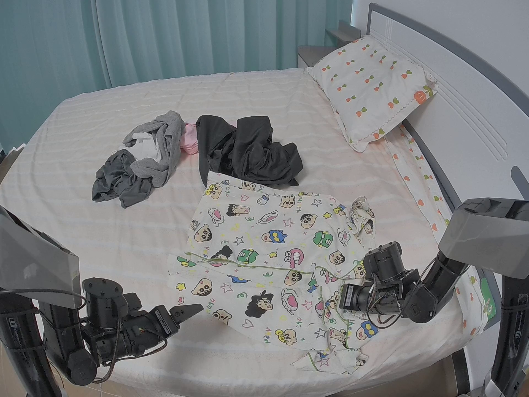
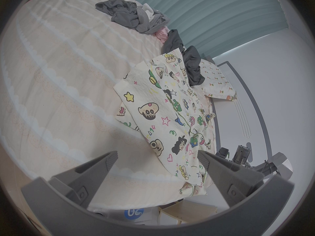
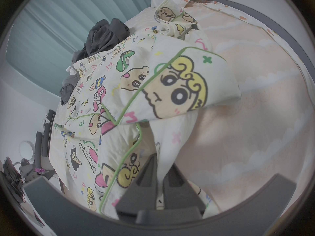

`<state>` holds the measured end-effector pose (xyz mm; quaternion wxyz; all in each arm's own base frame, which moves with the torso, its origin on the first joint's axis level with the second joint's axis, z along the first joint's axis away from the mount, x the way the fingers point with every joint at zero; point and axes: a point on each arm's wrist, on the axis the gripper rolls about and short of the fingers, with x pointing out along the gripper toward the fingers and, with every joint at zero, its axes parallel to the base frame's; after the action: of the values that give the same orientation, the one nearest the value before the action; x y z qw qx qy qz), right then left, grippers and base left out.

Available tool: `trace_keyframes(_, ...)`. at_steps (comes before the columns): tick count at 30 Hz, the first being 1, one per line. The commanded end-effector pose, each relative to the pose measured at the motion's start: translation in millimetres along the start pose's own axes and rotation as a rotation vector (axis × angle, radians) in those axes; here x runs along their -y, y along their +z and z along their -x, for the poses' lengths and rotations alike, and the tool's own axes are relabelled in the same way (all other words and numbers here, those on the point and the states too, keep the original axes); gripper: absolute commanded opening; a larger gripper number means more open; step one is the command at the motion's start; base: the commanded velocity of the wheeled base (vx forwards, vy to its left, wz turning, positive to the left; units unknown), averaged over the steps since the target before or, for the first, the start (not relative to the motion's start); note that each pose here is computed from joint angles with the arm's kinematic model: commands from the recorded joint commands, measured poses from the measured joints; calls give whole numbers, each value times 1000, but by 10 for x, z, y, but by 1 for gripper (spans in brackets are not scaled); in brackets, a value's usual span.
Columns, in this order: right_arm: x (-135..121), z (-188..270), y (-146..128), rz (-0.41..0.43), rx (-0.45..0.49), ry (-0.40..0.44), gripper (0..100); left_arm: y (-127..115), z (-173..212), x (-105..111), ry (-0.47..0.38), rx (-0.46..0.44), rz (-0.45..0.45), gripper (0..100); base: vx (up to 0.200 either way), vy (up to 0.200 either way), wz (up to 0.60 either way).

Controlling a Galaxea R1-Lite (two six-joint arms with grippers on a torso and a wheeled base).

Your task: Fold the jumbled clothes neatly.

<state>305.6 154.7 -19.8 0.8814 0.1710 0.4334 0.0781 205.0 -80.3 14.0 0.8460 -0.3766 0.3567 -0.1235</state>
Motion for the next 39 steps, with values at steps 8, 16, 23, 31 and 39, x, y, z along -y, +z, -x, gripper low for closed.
trace_keyframes(8, -11, 432, 298, -39, 155, -13, 0, -14, 25, -9, 5, -4, 2, 100, 0, 0, 0)
trace_keyframes(16, 190, 711, 539, 59, 238, -130, 0, -14, 25, -9, 5, -4, 2, 100, 0, 0, 0)
trace_keyframes(23, 158, 737, 558, 118, 262, -156, 0, -16, 24, -7, 5, -6, 1, 100, 0, 0, 0)
trace_keyframes(31, 183, 716, 589, 261, 336, -296, 0, -14, 25, -9, 5, -4, 2, 100, 0, 0, 0)
trace_keyframes(39, 472, 203, 262, 380, 241, -505, 0, -14, 25, -9, 5, -4, 2, 100, 0, 0, 0)
